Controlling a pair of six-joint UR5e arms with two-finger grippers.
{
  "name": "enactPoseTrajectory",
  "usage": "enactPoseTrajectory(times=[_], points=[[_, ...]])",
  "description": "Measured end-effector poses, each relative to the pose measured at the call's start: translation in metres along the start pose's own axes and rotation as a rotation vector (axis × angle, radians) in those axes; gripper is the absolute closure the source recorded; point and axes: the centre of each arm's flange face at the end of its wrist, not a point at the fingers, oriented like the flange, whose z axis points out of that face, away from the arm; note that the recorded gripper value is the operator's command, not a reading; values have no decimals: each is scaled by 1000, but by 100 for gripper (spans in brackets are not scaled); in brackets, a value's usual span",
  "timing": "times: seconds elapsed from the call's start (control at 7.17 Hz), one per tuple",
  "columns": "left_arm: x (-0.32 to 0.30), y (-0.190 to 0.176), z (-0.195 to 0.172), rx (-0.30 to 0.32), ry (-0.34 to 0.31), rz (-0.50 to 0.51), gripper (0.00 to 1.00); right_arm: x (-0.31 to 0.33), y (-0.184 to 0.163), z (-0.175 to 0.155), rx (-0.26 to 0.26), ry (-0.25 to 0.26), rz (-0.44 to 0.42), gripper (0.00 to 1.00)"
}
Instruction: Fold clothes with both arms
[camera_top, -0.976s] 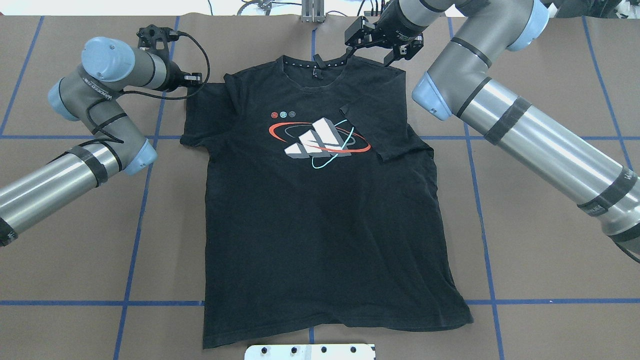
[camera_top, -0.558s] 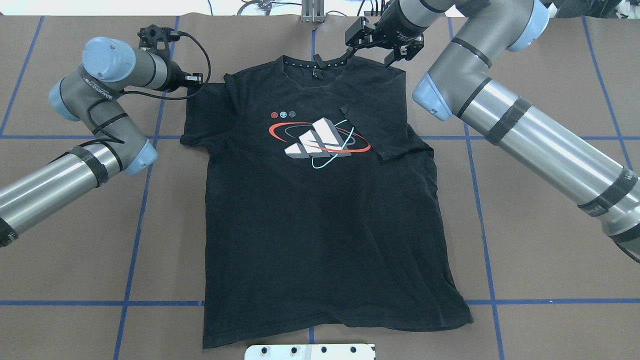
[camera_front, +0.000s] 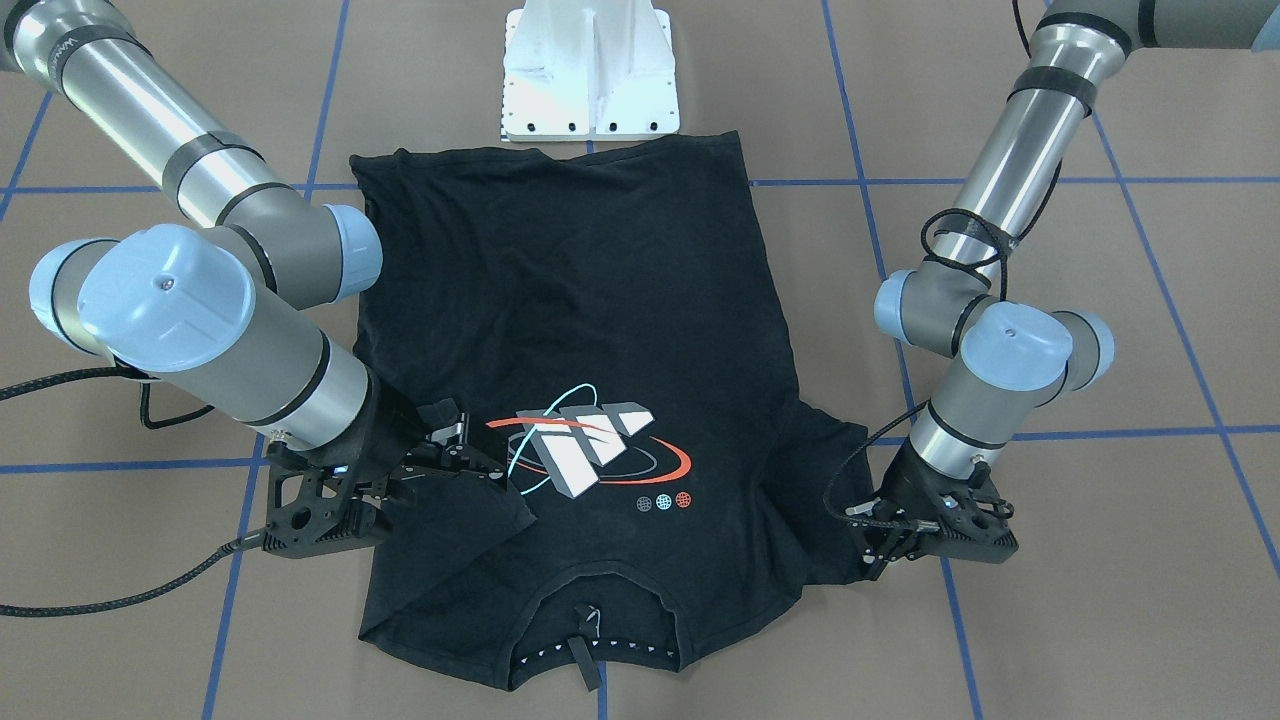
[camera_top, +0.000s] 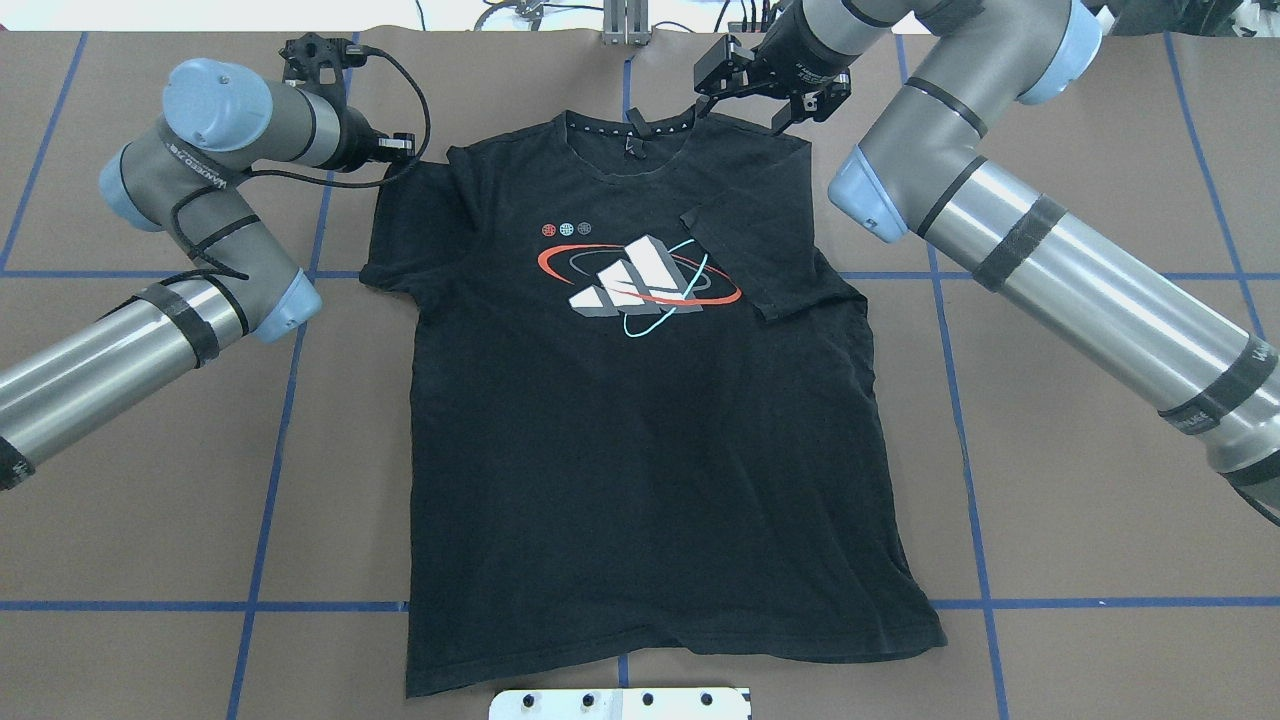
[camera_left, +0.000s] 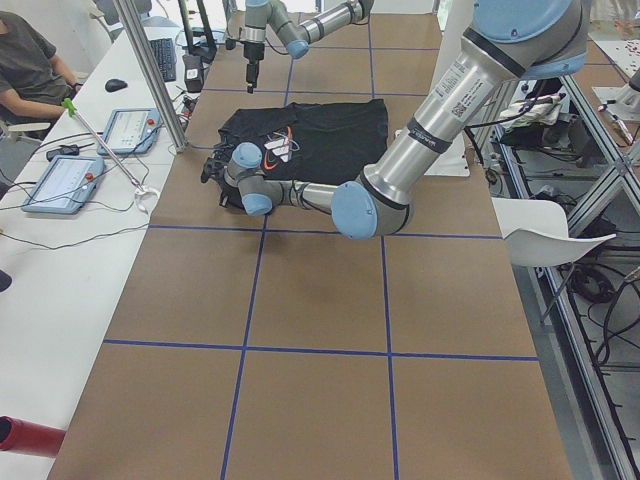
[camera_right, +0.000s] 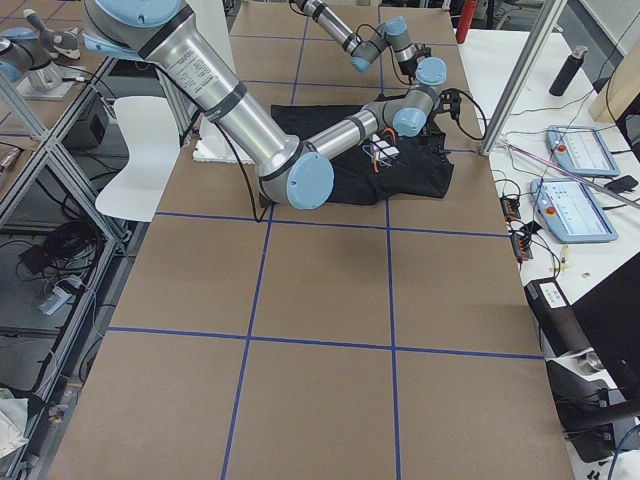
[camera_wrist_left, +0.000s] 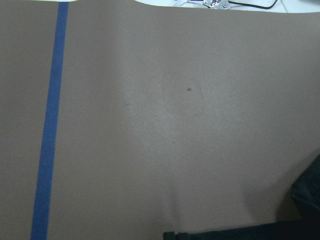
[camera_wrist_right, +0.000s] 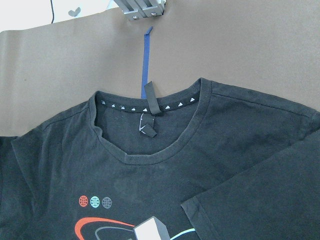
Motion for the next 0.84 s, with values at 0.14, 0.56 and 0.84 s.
enactPoseTrajectory(times=[0.14, 0.56, 0.84], points=[[15, -7, -11, -8, 13, -2, 100, 3, 0, 1, 0, 1, 1, 0], [91, -17, -63, -60, 27, -112, 100, 8, 1, 1, -2, 1, 3, 0], [171, 29, -56, -133, 78, -225, 100, 17, 0, 1, -2, 6, 9, 0]])
